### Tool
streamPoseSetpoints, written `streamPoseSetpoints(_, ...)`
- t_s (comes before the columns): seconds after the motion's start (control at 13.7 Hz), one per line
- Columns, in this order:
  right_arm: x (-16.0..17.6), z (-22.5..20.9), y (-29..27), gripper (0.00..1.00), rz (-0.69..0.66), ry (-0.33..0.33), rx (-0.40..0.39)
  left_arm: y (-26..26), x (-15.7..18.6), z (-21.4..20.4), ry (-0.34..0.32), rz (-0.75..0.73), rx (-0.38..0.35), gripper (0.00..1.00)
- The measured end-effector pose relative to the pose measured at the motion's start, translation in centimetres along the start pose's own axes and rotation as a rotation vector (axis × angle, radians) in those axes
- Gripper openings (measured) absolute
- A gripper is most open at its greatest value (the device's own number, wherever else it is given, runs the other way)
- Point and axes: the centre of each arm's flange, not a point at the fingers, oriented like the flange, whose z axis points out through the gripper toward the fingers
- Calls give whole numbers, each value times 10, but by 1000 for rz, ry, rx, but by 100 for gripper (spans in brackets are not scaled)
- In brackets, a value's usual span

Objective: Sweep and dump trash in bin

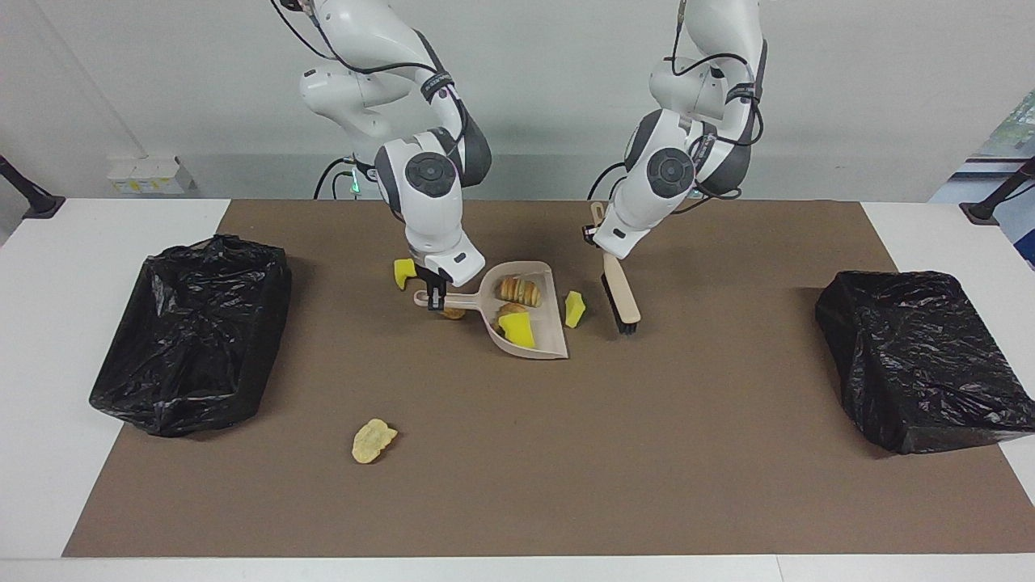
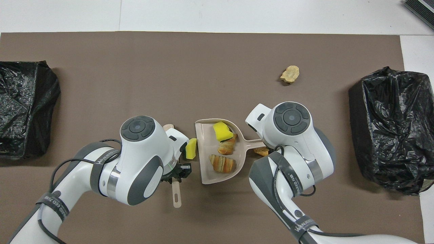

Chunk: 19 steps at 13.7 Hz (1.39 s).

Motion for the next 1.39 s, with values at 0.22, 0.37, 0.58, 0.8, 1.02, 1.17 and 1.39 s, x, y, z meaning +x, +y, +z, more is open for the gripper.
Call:
streamPoseSetpoints(0.22,-2,1,0,32,2,-3,6,41,-25,5,24,71,-24,26)
streamPoseSetpoints(0.37,-8,2,1,32,14,-5,13,68,-41,-3,39,107,-56,26)
streamPoseSetpoints(0.58,-20,1,5,32,36,-2,14,80,-47,-36,42,126,-73,26)
streamPoseSetpoints(0.8,-32,-4,9,32,69,43,19,80,-59,-73,35,114,-83,26)
streamPoseSetpoints(1.02,-46,-5,15,32,48,82,13,80,-70,-79,25,96,-76,26)
streamPoseSetpoints(1.17,-56,-5,18,32,62,99,9,80,-72,-77,10,79,-65,26)
streamPoseSetpoints(1.39,-72,-4,23,32,48,164,15,73,-87,-80,-45,61,-22,26)
